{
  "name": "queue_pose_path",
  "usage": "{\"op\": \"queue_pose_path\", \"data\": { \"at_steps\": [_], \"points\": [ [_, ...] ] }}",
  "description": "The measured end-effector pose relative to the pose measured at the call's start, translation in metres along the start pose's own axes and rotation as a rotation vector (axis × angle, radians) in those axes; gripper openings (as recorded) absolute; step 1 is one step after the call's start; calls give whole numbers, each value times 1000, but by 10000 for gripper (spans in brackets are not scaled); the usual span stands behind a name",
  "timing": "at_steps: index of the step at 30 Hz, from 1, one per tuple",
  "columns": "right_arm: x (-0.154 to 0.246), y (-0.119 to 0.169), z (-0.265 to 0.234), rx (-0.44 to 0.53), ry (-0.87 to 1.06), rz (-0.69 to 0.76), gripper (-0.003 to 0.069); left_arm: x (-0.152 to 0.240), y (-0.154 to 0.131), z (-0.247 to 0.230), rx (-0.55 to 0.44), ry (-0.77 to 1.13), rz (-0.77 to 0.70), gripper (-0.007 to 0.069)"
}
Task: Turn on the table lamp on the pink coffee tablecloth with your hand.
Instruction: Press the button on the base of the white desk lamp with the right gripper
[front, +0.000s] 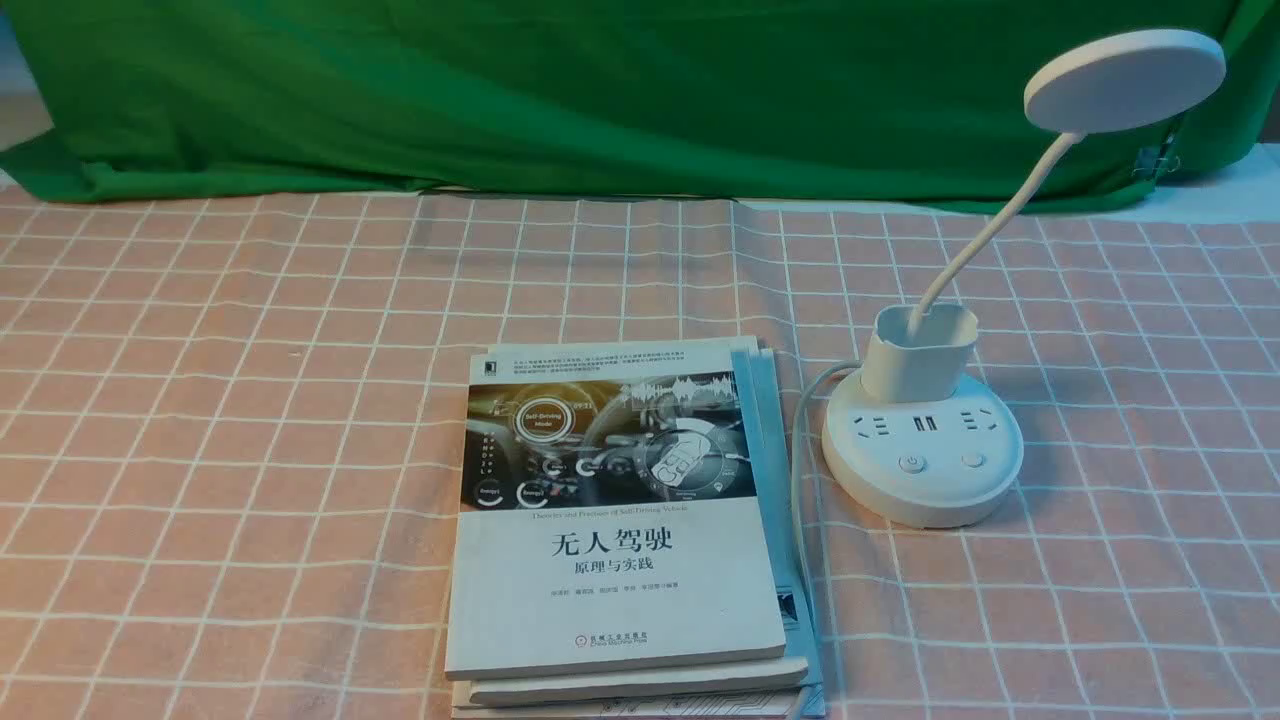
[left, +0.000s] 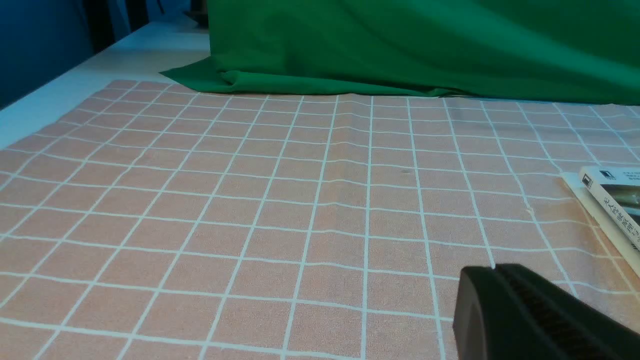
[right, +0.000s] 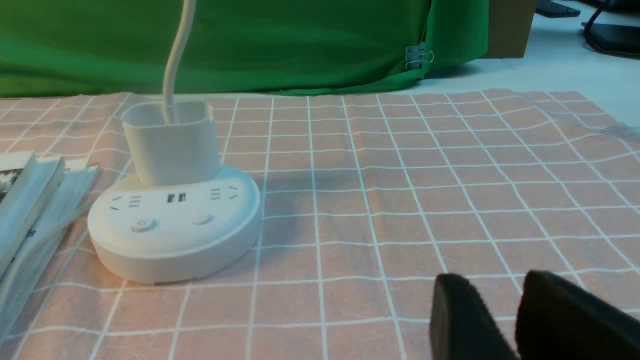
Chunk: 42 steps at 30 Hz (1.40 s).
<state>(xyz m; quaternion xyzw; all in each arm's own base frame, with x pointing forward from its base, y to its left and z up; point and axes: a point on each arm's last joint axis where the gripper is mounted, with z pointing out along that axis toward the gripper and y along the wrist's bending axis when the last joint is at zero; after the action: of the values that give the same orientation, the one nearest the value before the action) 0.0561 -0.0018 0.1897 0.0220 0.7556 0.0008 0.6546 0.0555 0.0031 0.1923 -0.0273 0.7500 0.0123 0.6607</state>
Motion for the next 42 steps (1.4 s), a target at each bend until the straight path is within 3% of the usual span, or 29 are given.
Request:
{"op": "queue_pose_path", "data": {
  "at_steps": [32, 35, 39, 42],
  "points": [
    [0, 0, 0, 0, 0, 0, 241, 0, 0, 0, 0, 0, 0, 21],
    [0, 1, 0, -9, 0, 108, 241, 0, 0, 0, 0, 0, 0, 21],
    [0, 3, 0, -32, 7, 509, 241, 0, 0, 0, 0, 0, 0, 21],
    [-2, 3, 0, -43, -10, 714, 241, 0, 0, 0, 0, 0, 0, 21]
  ]
}}
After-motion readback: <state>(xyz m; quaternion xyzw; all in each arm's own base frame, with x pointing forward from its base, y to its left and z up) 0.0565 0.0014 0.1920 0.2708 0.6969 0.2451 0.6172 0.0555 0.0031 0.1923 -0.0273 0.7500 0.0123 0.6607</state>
